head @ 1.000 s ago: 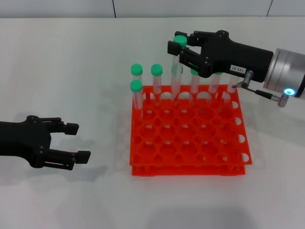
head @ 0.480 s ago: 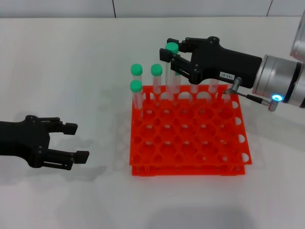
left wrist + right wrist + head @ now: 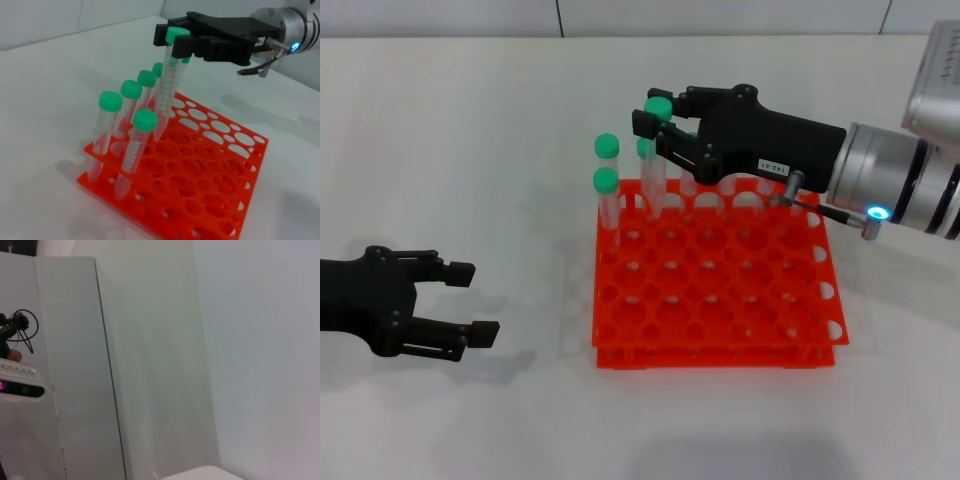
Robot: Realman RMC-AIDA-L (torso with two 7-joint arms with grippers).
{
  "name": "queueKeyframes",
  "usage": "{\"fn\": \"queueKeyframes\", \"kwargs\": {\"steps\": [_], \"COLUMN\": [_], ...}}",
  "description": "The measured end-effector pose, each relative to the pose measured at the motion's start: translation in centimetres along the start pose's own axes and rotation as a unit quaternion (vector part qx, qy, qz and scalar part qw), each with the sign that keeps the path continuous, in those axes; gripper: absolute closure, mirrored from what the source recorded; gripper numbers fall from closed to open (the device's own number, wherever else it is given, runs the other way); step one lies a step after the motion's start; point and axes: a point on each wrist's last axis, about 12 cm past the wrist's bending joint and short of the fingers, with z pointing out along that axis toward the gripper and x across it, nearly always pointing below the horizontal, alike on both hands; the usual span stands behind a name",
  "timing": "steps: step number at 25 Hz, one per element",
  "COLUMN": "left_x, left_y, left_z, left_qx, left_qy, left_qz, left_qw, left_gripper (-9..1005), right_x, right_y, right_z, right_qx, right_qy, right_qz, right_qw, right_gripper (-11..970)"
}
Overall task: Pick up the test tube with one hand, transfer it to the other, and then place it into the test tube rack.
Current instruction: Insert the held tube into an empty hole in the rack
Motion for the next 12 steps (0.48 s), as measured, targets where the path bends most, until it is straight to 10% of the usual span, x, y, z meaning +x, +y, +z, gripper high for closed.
{"fn": "queueKeyframes", "kwargs": {"steps": [12], "left_x": [0.21], "left_y": [0.05], "left_z": [-0.4], "left_qx": [-0.004], "left_qy": [0.003], "left_qz": [-0.002], "left_qw": [1.0], "left_gripper": [113], "right_x": [0.56], "right_y": [0.15], "right_z": [0.62], "right_qx": [0.008], "right_qy": [0.011], "right_qz": [-0.007], "right_qw": [1.0], "right_gripper": [661]}}
